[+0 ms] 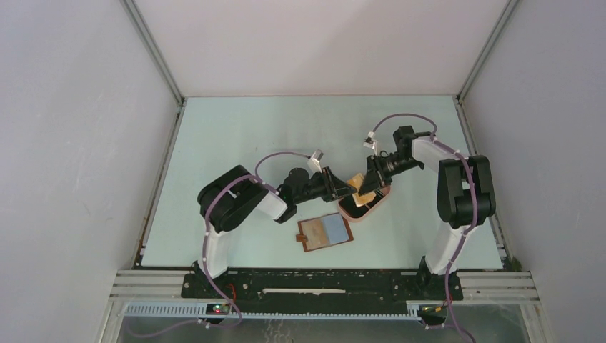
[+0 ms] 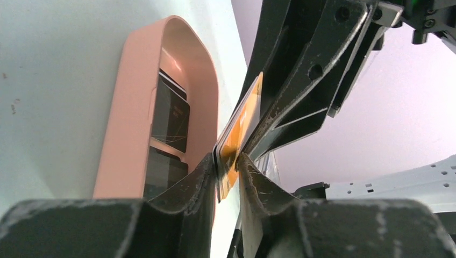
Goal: Put the credit cards into the card holder
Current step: Place the credit card in the storage box.
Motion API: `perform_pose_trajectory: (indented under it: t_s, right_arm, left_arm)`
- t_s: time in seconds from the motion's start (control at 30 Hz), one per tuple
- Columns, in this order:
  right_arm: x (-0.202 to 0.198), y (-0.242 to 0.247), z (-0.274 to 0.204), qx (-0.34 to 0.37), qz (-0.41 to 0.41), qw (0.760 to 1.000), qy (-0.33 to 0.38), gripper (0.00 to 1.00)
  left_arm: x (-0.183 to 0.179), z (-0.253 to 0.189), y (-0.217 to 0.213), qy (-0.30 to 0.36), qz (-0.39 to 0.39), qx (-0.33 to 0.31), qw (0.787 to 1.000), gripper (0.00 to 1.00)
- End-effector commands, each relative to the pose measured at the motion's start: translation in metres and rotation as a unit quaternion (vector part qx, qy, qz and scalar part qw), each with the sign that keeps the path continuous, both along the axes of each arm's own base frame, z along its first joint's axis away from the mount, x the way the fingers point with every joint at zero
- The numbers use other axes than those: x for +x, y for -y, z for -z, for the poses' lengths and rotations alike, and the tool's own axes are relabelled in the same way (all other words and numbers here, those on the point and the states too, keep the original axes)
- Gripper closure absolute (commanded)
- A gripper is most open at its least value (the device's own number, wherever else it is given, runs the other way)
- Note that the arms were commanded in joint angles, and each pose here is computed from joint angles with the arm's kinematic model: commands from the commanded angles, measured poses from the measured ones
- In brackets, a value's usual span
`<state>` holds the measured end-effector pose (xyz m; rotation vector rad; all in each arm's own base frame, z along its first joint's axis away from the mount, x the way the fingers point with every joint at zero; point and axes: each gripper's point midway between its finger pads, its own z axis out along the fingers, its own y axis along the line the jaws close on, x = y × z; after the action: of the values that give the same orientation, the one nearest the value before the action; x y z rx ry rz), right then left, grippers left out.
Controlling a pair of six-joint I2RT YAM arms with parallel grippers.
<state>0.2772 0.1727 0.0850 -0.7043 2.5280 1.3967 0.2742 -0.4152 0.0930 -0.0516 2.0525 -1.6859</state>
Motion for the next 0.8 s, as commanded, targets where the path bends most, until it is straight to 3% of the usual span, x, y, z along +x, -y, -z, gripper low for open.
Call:
perform_pose_trajectory:
  t_s: [0.0, 0.1, 0.2, 0.77]
  right_arm:
    - [0.005, 0.003, -0.012, 0.031, 0.014, 0.999, -0.005, 0.72]
    - [0.005, 0.003, -0.011, 0.043, 0.017, 0.999, -0.024, 0.76]
    - [0.005, 0.002, -0.014, 0.059, 0.021, 0.997, -0.039, 0.79]
    - [0.007, 0.004, -0.022, 0.108, 0.035, 0.991, -0.075, 0.81]
  left_arm:
    - [0.000, -0.032, 0.011, 0.035, 0.026, -0.051, 0.998, 0.70]
    - [-0.005, -0.040, 0.010, 0.047, 0.036, -0.067, 0.996, 0.59]
    - [-0.008, -0.042, 0.008, 0.056, 0.041, -0.066, 0.995, 0.56]
    - [-0.012, -0.027, 0.010, 0.040, 0.053, -0.057, 0.996, 0.60]
